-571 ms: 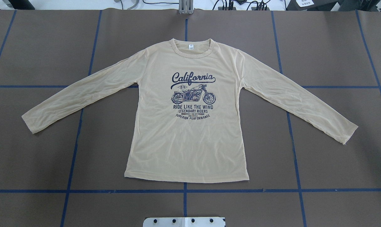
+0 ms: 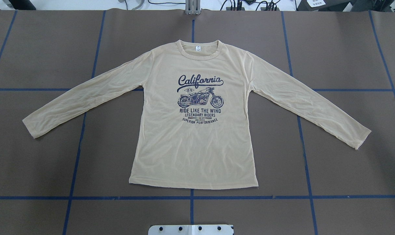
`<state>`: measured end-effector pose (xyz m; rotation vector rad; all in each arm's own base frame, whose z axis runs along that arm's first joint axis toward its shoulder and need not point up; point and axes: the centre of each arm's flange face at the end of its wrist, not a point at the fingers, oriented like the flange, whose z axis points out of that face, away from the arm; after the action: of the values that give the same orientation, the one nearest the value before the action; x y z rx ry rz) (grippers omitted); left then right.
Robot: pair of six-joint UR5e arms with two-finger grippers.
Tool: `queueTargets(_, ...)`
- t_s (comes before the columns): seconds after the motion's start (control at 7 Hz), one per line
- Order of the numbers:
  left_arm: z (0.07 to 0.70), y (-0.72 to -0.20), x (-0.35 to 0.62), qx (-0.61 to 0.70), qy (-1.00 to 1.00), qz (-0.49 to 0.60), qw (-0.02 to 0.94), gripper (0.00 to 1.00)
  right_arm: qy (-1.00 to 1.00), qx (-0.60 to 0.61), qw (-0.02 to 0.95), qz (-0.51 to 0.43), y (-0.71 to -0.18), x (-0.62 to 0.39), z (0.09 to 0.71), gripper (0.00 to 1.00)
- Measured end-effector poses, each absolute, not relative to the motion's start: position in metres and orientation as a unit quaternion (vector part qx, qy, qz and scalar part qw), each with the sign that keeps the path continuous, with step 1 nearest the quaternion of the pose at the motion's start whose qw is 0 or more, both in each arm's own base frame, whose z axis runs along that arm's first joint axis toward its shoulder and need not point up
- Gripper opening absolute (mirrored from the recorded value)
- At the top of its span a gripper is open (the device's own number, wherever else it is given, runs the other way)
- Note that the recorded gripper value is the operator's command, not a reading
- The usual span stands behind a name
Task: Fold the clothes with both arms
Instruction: 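Move the right gripper to the cuff of the sleeve nearest it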
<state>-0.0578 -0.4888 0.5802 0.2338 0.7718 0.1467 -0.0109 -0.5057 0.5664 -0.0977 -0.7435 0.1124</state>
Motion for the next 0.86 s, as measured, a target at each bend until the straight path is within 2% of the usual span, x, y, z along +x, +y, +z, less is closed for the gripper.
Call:
queueTargets(0.57,0.587,-0.493,-0.056,0.128,0.375,0.079,0.915,1.00,-0.366,-0.042,0.928,0.049,-0.506,-0.016,0.564,1.00)
queueTargets(0.86,0.585,-0.495,-0.055,0.156,0.374,0.092,0.909,1.00,-0.370,-0.052,0.924,0.085,-0.507,-0.059,0.556,1.00)
